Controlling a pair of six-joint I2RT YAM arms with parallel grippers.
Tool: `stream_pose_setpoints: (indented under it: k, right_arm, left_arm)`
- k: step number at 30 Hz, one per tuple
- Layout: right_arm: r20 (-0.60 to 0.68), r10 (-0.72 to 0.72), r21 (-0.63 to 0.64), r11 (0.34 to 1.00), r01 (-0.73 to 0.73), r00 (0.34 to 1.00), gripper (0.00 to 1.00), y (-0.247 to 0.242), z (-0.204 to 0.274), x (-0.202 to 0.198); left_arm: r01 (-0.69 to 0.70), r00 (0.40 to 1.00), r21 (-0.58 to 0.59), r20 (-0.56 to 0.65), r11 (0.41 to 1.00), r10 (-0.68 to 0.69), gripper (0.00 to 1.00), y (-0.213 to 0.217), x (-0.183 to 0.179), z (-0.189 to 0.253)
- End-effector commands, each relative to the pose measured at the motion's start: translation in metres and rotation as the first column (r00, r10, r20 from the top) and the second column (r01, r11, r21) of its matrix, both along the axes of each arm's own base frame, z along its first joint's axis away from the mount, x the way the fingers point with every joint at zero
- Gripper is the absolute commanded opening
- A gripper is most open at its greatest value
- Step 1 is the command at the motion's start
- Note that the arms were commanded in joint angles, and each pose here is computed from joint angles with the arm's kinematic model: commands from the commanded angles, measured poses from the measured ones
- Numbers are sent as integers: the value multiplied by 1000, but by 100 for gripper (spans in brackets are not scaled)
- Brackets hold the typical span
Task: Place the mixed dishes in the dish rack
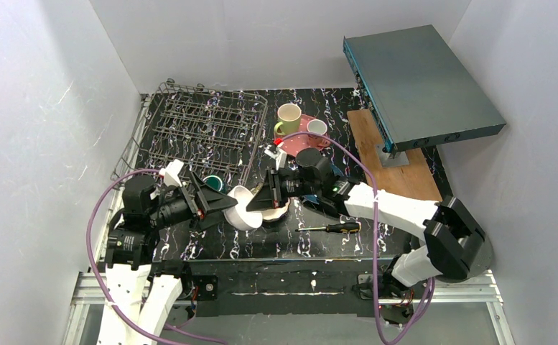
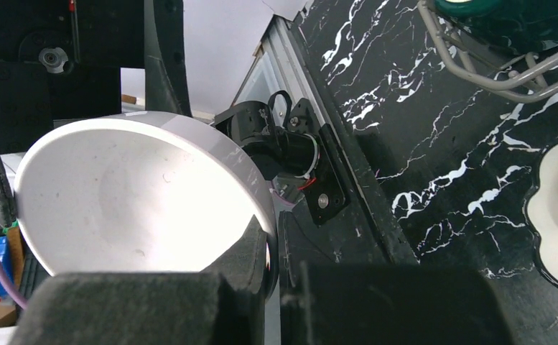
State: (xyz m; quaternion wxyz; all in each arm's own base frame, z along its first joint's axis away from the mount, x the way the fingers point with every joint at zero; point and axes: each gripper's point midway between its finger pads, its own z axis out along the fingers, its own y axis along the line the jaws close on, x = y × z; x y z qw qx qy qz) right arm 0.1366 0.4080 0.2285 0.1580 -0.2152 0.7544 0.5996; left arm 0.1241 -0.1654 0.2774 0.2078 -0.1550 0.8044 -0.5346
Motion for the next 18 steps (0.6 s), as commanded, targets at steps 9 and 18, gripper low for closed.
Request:
stream_pose_setpoints:
  k: [9,18]
  right_arm:
    - [72,-15,78,997,9,997,1,19,29,14]
    - [115,-28,34,999,24,993,1,24,23,14]
  left_arm:
    - [4,1000,-13,0,1000,-4,74,-1,-1,-1]
    - [-25,1000,-2,-1,1000,25,63,1,2,-4]
